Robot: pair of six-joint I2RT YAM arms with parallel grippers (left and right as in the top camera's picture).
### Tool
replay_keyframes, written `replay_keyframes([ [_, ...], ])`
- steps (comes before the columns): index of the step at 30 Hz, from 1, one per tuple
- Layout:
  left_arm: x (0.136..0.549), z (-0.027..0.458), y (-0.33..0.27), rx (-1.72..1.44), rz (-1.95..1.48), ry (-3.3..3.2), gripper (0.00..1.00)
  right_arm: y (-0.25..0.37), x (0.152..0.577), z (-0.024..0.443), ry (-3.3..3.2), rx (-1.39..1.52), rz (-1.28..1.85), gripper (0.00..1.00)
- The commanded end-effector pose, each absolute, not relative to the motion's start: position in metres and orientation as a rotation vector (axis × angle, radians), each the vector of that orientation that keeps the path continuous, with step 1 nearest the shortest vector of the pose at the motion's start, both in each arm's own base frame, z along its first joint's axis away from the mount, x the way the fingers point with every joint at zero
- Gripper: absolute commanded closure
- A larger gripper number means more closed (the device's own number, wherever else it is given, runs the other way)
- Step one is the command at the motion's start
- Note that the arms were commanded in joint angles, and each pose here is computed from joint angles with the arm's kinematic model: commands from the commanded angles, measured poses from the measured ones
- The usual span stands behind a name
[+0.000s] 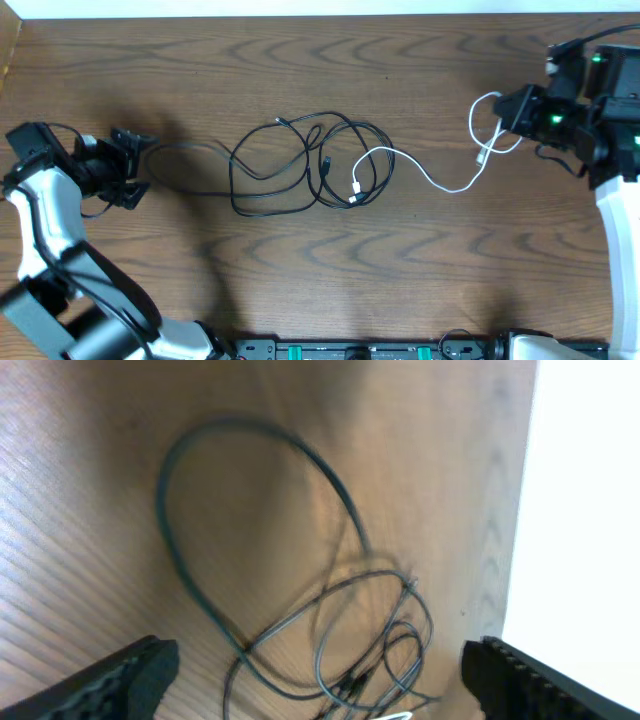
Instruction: Untangle cables
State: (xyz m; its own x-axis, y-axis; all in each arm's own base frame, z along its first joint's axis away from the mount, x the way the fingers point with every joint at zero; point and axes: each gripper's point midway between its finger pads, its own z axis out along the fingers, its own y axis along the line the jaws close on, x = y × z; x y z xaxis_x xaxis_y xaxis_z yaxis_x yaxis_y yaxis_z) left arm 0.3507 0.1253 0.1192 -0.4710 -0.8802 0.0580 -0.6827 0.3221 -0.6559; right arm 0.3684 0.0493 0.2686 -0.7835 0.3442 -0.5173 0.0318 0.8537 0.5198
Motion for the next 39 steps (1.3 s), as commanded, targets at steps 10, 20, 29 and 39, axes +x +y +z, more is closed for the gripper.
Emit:
replay_keyframes([
  [10, 0.367, 0.175, 0.012, -0.884, -0.859, 2.455, 0.79, 0.081, 0.368, 0.259, 2.442, 0.066, 0.676, 0.99],
  [20, 0.364, 0.129, -0.073, -0.594, -0.542, 2.71, 0.93, 0.087, 0.365, 0.256, 2.46, 0.047, 0.683, 0.99],
  [29, 0.37, 0.106, -0.141, -0.322, -0.438, 2.736, 0.92, 0.092, 0.354, 0.245, 2.512, 0.009, 0.682, 0.99],
  [39, 0.396, 0.074, -0.185, -0.254, -0.499, 2.697, 0.45, 0.096, 0.35, 0.24, 2.529, -0.031, 0.678, 0.99],
])
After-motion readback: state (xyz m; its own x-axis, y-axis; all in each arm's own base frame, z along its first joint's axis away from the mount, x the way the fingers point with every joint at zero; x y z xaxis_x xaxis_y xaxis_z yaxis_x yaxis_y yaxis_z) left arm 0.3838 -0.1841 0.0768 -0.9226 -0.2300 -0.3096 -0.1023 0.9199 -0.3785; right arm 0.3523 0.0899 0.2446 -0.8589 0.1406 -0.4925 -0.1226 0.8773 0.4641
